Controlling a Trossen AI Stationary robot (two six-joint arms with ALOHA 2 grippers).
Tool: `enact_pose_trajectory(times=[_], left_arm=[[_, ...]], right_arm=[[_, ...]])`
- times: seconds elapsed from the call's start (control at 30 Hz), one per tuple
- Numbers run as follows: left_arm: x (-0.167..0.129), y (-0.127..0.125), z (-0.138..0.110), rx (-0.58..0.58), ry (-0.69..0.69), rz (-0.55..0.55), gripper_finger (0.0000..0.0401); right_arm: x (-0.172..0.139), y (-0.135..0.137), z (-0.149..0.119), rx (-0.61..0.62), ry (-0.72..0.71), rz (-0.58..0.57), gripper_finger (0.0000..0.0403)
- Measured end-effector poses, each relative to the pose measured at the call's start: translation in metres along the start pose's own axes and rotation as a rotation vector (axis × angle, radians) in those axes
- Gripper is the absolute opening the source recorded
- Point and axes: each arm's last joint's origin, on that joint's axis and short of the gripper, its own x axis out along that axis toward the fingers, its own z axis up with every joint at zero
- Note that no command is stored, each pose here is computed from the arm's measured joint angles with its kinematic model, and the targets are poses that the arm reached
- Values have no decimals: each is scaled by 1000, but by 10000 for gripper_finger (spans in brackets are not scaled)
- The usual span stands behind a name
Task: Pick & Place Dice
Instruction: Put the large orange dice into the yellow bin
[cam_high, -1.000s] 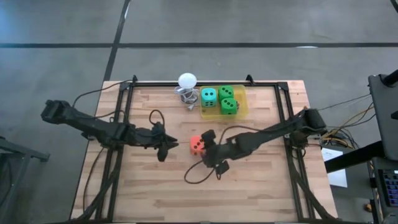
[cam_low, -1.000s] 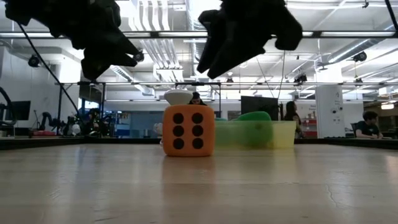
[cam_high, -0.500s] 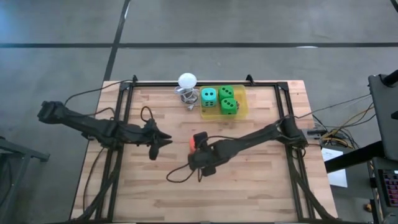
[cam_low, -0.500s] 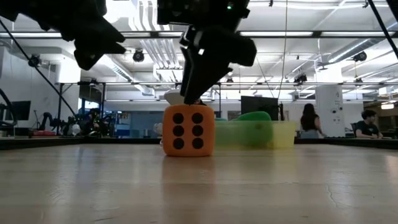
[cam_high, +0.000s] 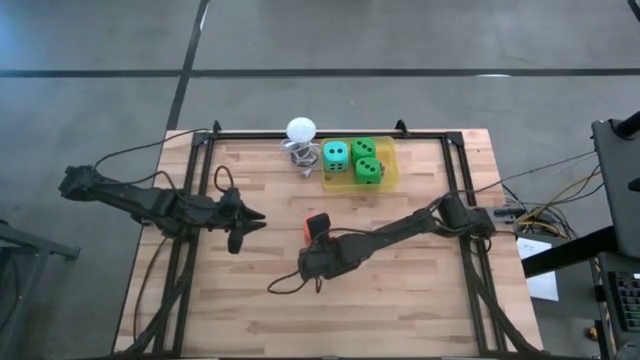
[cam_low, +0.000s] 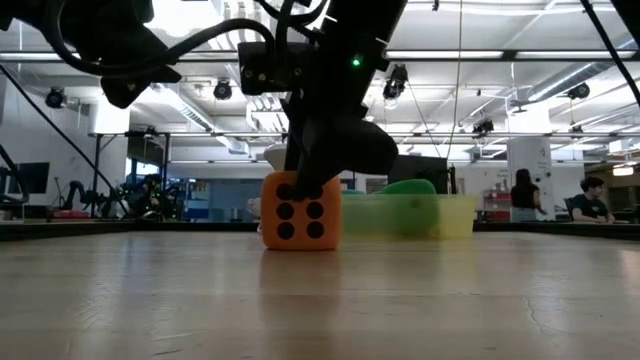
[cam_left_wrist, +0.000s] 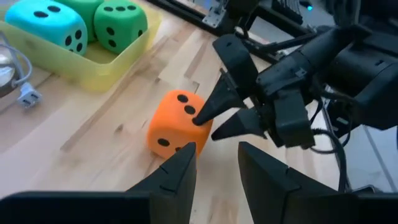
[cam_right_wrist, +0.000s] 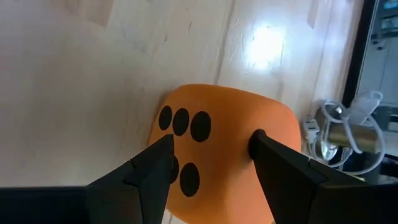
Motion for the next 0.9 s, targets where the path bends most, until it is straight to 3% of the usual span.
enact_pose_trajectory(times=[0.27,0.57,0.9], left_arm=[[-1,2,-2,3,23,14,124],[-1,2,-3,-3,26,15,124],[-1,2,-3,-19,26,16,124]], right_arm=[[19,11,-1,-26,41,-42,164],[22,7,-1,29,39,-52,39],[11,-1,2,94,41,-46,36]])
